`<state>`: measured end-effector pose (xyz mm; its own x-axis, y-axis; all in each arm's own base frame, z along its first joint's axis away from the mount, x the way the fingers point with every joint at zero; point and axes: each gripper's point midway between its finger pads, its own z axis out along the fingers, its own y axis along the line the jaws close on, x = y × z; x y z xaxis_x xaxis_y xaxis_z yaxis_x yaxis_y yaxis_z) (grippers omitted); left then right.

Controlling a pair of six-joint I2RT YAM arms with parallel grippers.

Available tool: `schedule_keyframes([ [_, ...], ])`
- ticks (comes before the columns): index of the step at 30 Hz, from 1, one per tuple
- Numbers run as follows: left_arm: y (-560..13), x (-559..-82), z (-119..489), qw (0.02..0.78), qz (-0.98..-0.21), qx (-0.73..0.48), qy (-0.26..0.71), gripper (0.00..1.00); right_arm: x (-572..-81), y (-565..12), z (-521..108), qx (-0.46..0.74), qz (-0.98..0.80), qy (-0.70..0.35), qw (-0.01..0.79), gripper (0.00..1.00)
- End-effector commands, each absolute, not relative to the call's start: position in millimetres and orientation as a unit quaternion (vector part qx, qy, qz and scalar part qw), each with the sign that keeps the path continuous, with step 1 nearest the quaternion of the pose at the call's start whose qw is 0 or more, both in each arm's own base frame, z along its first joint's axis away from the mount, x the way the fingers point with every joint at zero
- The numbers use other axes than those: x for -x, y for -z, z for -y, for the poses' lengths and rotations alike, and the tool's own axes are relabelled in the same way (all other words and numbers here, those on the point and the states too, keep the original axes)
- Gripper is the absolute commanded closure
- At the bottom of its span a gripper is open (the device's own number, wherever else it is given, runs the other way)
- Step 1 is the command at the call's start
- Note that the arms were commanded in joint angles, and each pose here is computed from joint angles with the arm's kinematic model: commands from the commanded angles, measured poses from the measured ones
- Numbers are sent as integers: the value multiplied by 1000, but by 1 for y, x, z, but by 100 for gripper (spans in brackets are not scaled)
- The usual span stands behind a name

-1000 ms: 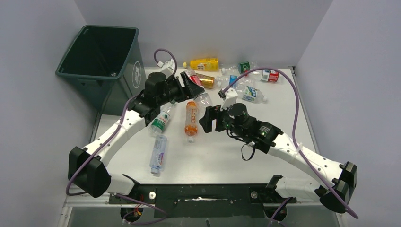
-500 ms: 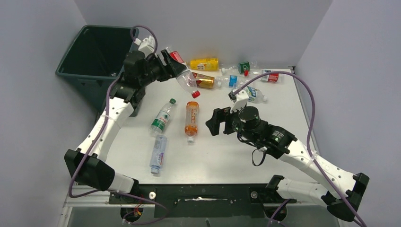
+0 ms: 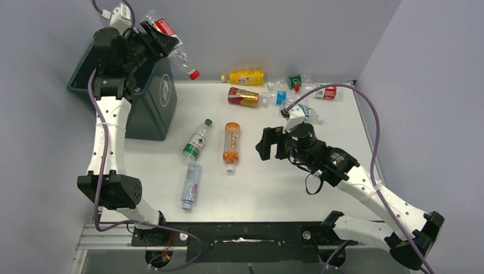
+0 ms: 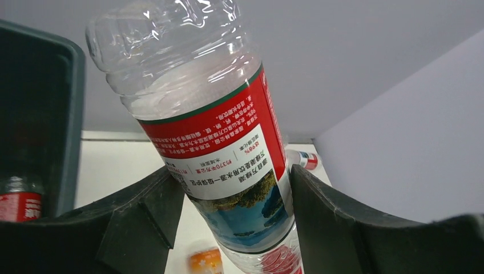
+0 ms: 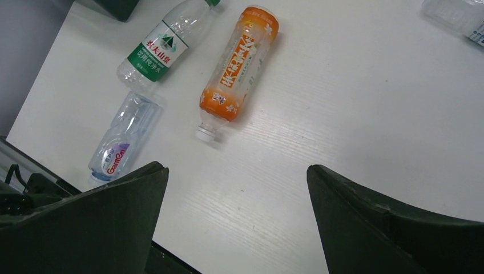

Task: Put the plastic bottles in the bin
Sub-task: Place the plastic bottle in the trash bin.

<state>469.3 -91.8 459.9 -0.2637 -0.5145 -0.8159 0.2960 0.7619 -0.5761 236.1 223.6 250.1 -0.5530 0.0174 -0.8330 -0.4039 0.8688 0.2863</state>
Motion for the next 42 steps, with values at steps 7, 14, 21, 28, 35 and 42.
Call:
schedule_keyframes([
  [7, -525, -472, -6, 680, -657, 93, 311, 55, -258, -257, -218, 110, -847, -250, 457, 2],
  [14, -521, -479, -64, 696, -653, 128, 271, 54, -272, -249, -223, 112, -852, -248, 447, 2],
  [21, -500, -493, -97, 688, -687, 145, 185, 50, -290, -239, -229, 105, -860, -250, 431, 2],
  [28, -468, -502, -117, 669, -711, 166, 135, 45, -328, -227, -222, 85, -873, -241, 415, 2],
  [35, -438, -505, -130, 648, -731, 185, 106, 43, -380, -219, -176, 24, -887, -209, 411, 2],
  [42, -427, -500, -140, 637, -739, 206, 76, 31, -421, -213, -126, -26, -894, -168, 415, 2],
])
